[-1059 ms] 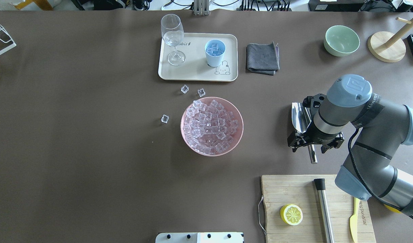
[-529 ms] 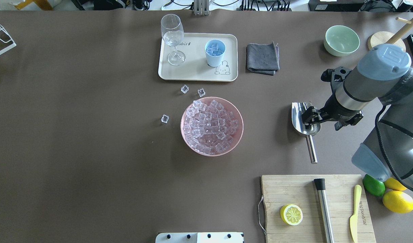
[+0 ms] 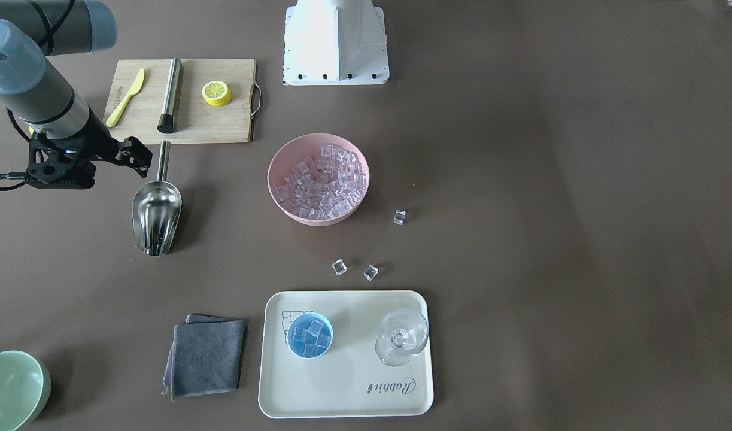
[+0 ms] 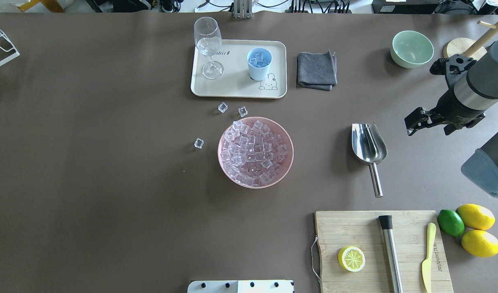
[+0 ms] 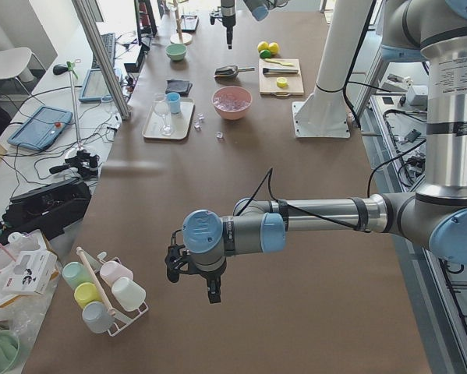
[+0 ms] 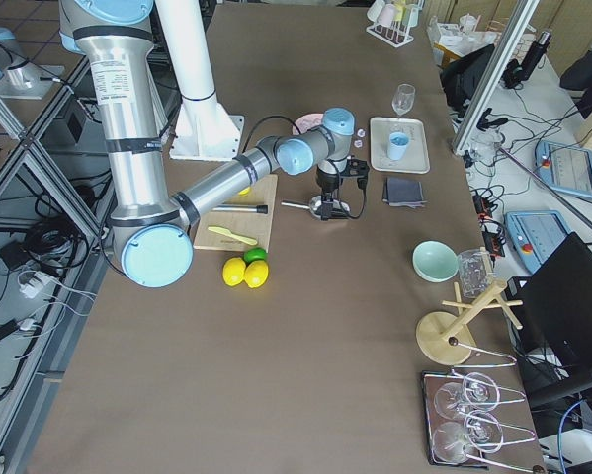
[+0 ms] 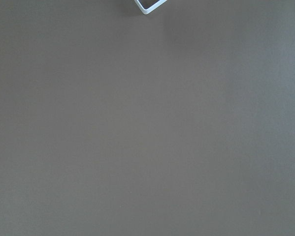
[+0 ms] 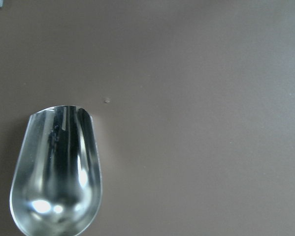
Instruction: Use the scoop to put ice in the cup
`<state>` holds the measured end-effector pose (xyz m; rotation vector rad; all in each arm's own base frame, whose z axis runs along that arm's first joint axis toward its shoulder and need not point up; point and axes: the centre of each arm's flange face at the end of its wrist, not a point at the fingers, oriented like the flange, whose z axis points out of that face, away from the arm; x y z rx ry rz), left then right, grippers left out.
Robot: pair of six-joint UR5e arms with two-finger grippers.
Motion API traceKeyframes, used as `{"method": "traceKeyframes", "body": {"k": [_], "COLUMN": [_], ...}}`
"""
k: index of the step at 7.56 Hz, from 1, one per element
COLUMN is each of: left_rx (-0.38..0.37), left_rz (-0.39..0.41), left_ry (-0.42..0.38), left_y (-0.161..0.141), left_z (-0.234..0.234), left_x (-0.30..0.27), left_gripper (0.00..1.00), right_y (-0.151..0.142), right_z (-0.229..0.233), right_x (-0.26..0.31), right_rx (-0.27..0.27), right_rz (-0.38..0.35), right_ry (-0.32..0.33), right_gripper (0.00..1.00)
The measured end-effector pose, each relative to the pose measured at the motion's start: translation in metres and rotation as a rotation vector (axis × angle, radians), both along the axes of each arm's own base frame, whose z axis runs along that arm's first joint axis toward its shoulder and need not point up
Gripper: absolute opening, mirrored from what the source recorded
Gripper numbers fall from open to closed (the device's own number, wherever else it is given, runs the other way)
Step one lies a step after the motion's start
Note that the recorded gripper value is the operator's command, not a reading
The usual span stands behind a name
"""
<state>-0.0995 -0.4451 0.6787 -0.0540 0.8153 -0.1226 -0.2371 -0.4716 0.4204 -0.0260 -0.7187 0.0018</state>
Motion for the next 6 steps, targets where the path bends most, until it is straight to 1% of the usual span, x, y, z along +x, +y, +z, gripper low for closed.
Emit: {"method": "traceKeyframes", "body": {"k": [1, 3, 4, 6], "left_rx": [0.003, 0.005, 0.006, 0.006], "left_rz": [0.001, 0.001, 0.002, 0.002], "left_ry": [0.000, 0.000, 0.000, 0.000], "left_y": [0.000, 0.000, -0.001, -0.001], "left_z": [-0.001, -0.002, -0.003, -0.003], "left_x": [0.000, 0.000, 0.001, 0.001], "left_gripper": [0.98, 0.98, 0.98, 0.98], "right_y": [-0.001, 0.003, 0.008, 0.030], "right_z": [0.021, 0.069, 0.092, 0.134], "right_x": [0.029, 0.102, 0.147, 0.231], "right_rx": [-0.005, 0.027, 0.036, 0.029], "right_rz": [0.012, -0.007, 0.003, 0.033], "right_ry": [0.016, 0.059, 0.073, 0.052], "right_gripper": [1.00, 1.00, 1.00, 1.00]}}
